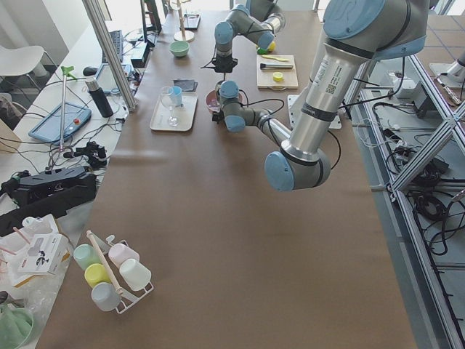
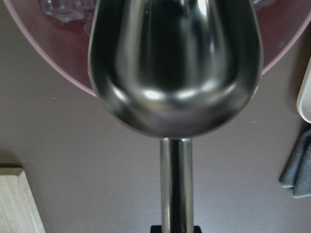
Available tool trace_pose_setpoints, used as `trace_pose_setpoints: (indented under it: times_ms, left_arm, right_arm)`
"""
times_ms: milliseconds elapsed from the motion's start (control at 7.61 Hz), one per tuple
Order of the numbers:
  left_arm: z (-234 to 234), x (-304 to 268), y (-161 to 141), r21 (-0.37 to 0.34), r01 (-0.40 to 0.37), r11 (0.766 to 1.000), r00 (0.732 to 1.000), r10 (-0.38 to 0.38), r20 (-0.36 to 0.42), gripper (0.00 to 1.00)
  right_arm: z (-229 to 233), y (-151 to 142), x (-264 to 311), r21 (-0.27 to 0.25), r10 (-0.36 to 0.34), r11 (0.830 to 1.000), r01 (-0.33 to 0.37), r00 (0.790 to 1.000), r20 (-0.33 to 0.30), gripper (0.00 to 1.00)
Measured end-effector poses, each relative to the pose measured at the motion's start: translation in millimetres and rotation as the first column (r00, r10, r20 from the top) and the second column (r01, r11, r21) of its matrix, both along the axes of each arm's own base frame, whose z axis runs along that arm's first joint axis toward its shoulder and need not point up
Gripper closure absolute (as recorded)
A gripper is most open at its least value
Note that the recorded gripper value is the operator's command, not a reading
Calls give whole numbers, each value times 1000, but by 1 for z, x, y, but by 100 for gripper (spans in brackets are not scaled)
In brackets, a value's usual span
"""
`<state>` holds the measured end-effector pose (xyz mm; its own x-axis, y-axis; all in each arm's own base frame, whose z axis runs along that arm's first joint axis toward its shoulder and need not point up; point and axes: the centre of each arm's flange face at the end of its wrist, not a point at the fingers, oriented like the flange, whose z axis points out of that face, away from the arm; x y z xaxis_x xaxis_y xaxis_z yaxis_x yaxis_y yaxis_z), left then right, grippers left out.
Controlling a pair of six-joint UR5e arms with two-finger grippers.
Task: Put ice in cup with scoop
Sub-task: 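Dig the scoop into the ice cubes while the left gripper steadies the bowl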
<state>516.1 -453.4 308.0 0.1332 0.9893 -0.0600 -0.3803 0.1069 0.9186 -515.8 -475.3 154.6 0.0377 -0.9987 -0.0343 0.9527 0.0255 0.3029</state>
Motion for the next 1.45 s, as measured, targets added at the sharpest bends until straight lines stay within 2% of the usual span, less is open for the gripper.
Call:
trace_pose_setpoints:
  times_ms: [263,789,1446]
  left_arm:
    - [0,0,0,1,1,1000,1000,-1,0,2]
    - [-1,1,0,1,1,1000,1000,-1,0,2]
    - [-1,2,1,3,1,1000,1000,-1,1,2]
  right_arm:
    - [19,2,2,30,11,999,-13,998,58,100]
    - [43,1,-1,61,23,998,-32,990,137,100]
    - [69,3,-4,85,20,995,-43,967,255,100]
